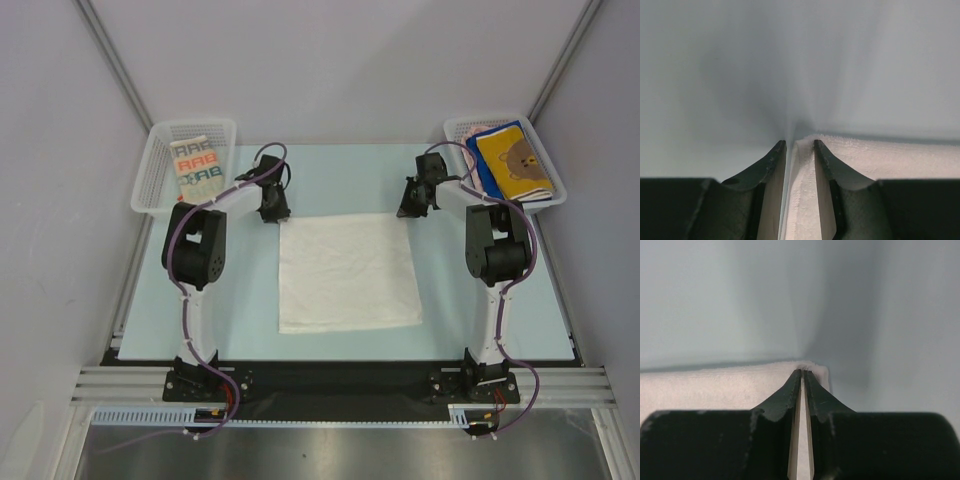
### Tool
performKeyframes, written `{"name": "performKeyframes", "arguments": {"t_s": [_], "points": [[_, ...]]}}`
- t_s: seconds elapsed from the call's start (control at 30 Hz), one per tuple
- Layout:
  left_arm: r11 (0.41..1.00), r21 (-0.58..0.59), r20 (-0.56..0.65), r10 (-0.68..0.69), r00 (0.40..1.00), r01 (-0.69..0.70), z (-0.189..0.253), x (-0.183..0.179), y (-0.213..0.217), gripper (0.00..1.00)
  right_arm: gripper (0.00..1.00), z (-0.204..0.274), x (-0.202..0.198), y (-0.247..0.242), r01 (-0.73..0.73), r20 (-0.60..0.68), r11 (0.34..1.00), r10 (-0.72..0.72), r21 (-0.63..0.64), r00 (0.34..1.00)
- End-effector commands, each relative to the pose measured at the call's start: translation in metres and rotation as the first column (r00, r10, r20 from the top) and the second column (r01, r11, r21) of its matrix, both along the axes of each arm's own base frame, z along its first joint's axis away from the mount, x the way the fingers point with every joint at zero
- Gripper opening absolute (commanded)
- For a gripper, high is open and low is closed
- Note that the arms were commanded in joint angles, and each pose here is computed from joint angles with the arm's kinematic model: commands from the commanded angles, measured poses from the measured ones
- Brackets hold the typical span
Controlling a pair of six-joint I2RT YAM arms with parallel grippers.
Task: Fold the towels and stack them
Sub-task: Fold the towel
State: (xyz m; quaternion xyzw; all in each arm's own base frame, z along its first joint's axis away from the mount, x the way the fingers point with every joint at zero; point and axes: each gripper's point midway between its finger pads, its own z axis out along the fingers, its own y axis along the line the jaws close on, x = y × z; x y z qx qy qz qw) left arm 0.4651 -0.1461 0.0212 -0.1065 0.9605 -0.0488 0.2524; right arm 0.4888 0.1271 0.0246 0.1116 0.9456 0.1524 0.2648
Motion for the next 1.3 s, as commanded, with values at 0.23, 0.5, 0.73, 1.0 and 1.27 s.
{"name": "performKeyframes", "arguments": {"t_s": [0.23,0.5,0.73,1.0,1.27], "points": [[0.998,0.064,-0.011,0.003,1.0,-0.003,0.002,0.004,0.009,0.36,0.16,0.026,0.006,-0.024,0.063,0.057,0.992,-0.057,-0.112,0.997],[1.0,0.012,0.005,-0.027,1.0,0.026,0.008,0.002,-0.001,0.41,0.32,0.03,0.005,-0.029,0.057,0.073,0.982,-0.045,-0.179,0.996],[0.998,-0.03,-0.005,-0.058,0.998,0.057,0.013,0.001,-0.01,0.45,0.45,0.028,0.007,-0.022,0.03,0.083,0.984,-0.015,-0.177,0.996],[0.996,-0.052,-0.037,-0.067,0.997,0.065,0.001,-0.005,-0.014,0.45,0.47,0.023,0.007,-0.002,-0.022,0.091,0.988,0.037,-0.152,0.995],[0.996,-0.071,-0.063,-0.062,0.996,0.057,-0.012,-0.01,-0.016,0.42,0.43,0.02,0.006,0.006,-0.043,0.081,0.992,0.053,-0.115,0.995]]}}
